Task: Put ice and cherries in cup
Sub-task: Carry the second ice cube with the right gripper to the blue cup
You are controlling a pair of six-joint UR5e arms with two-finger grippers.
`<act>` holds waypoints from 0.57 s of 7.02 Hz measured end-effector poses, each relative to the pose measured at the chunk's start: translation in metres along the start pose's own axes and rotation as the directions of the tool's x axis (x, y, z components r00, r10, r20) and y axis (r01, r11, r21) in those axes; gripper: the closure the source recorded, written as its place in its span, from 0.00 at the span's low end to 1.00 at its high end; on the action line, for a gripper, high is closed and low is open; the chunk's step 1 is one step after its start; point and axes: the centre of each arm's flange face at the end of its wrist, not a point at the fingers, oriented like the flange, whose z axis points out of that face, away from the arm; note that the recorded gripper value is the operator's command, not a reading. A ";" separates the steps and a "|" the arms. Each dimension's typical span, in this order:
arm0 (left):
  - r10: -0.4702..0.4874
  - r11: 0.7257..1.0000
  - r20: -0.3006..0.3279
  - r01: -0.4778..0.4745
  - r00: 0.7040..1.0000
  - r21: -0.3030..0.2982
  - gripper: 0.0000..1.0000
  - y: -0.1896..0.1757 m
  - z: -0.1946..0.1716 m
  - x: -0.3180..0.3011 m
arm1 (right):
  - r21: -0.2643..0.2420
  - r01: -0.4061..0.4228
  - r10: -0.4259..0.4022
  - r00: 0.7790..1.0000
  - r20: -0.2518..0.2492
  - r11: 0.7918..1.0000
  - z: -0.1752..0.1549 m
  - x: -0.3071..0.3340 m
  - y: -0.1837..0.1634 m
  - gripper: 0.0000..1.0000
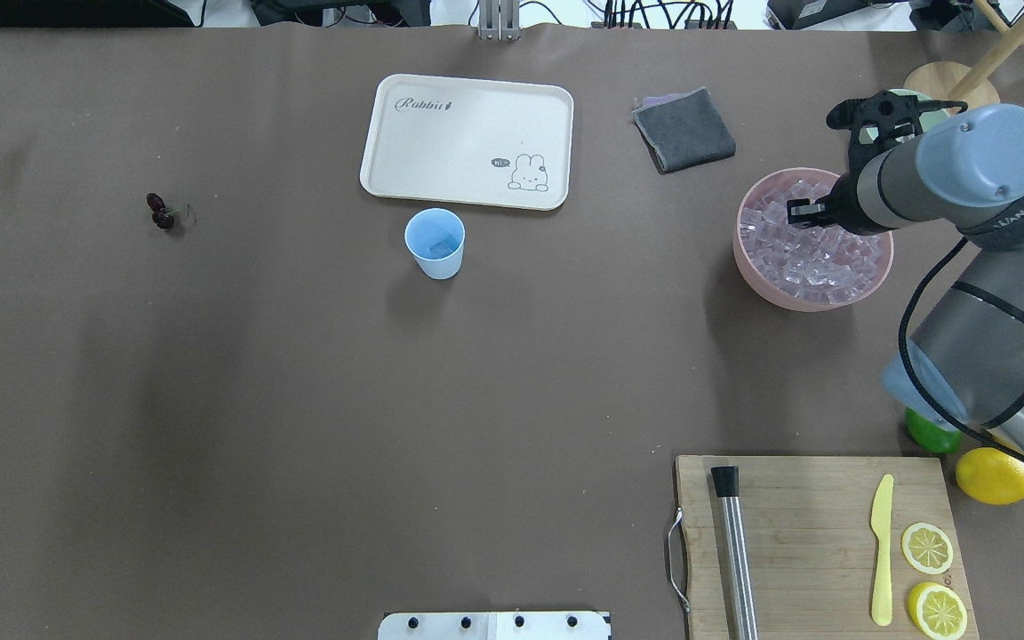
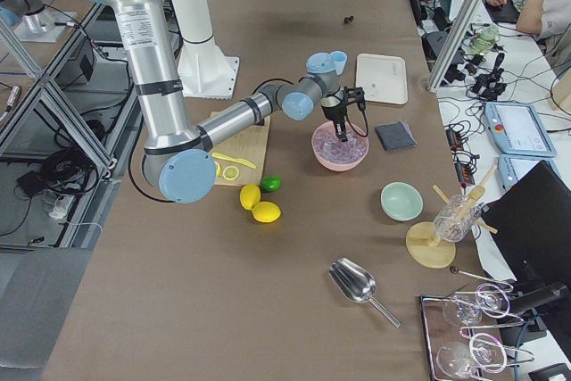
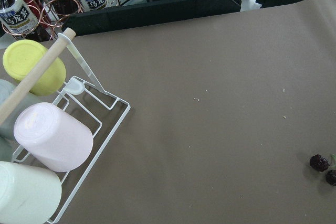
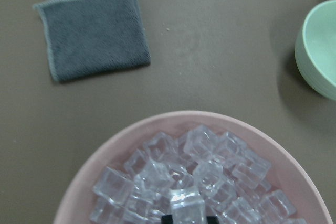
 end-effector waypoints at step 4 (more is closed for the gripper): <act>-0.005 1.000 -0.001 0.005 1.000 -0.001 0.02 0.002 -0.001 0.000 | 0.177 0.064 -0.080 0.994 0.081 0.982 -0.060 -0.151 -0.052 1.00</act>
